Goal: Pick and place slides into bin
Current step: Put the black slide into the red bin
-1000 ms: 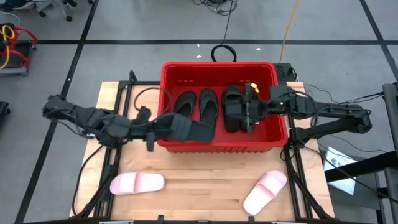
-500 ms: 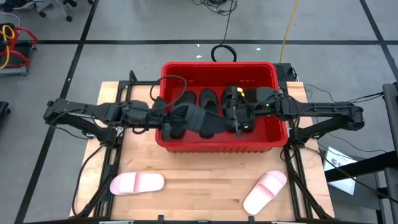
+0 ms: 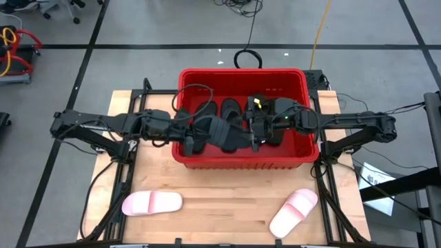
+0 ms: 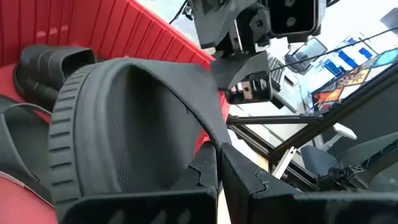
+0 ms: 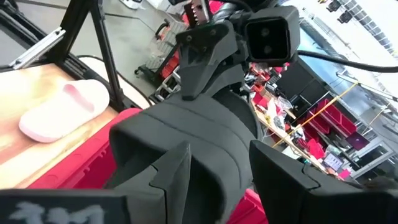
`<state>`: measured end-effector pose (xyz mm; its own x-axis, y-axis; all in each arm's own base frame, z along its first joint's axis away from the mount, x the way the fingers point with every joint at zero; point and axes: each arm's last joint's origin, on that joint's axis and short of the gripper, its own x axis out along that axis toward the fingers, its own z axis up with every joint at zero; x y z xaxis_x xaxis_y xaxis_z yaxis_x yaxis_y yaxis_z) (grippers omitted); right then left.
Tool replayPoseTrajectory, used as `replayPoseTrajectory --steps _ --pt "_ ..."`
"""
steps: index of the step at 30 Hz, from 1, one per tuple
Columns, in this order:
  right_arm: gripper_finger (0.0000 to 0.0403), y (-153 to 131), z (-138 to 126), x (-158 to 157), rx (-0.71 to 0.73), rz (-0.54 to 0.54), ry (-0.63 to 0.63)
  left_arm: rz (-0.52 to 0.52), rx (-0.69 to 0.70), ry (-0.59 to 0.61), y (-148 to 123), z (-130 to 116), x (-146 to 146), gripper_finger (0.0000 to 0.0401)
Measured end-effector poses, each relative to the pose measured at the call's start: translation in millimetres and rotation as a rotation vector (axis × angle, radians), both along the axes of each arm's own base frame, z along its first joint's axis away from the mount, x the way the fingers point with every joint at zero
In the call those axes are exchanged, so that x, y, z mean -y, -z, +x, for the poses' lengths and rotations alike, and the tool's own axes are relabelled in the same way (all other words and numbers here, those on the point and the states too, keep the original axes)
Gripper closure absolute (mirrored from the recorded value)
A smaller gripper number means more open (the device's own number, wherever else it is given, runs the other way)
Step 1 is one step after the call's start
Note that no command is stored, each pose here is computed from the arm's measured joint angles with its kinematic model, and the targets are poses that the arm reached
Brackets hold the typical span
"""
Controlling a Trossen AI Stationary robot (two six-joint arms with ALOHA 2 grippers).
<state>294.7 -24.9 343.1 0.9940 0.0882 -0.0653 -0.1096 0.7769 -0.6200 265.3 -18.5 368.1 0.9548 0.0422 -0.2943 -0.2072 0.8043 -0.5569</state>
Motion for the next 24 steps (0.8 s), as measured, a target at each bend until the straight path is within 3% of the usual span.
replayPoseTrajectory --steps 24 --pt "0.0248 1 -16 -1 -0.112 -0.005 0.015 0.015 0.011 0.034 0 2 -3 0.0401"
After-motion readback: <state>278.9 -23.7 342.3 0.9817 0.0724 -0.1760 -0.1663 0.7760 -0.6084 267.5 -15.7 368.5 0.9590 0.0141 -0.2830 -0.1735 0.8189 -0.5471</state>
